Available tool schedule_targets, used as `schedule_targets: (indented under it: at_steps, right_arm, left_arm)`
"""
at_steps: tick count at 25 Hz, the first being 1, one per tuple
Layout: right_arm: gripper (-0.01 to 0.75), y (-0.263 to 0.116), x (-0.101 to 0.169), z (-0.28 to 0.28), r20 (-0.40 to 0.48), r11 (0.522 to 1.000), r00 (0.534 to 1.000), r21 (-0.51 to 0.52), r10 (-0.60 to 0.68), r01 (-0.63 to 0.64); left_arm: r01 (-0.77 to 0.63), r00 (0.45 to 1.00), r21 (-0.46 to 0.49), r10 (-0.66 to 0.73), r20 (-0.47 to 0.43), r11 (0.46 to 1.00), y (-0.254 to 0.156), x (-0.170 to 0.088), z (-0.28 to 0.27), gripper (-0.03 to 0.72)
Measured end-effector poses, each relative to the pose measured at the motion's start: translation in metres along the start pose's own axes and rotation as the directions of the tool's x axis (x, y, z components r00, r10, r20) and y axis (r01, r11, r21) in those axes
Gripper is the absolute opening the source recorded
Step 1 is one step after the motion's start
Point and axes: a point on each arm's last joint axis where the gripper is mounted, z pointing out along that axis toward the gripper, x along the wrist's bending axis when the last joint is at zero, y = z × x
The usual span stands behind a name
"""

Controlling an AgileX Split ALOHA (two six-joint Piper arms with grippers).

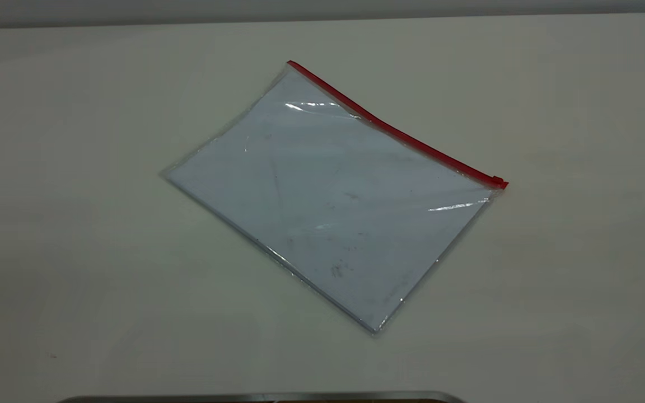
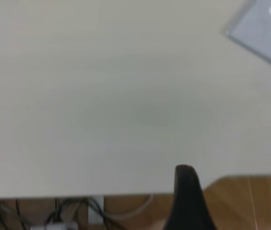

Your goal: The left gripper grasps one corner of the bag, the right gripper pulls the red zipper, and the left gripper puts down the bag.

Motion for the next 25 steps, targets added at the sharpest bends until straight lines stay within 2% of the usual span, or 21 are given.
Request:
schedule_targets:
  at_steps: [4,22,25]
  right_arm:
    - [0.574,0.0000,0.0000,0.0000,0.000,1.000,1.000,0.000,0.000,0.000]
    - [0.574,-0.0002,0.0000,0.0003,0.002,1.000,1.000,0.001,0.001,-0.001]
    - [0.574,0.0003,0.0004,0.0010,0.048,1.000,0.998,0.006,0.030,-0.031]
  left_arm:
    - [0.007,1.000,-0.056,-0.007,-0.009,0.998,-0.0061,-0.0006,-0.0054,0.590]
    - [0.007,1.000,-0.056,-0.007,-0.008,0.998,-0.0062,-0.0006,-0.0055,0.590]
    - [0.007,1.000,-0.056,-0.007,-0.008,0.998,-0.0062,-0.0006,-0.0055,0.590]
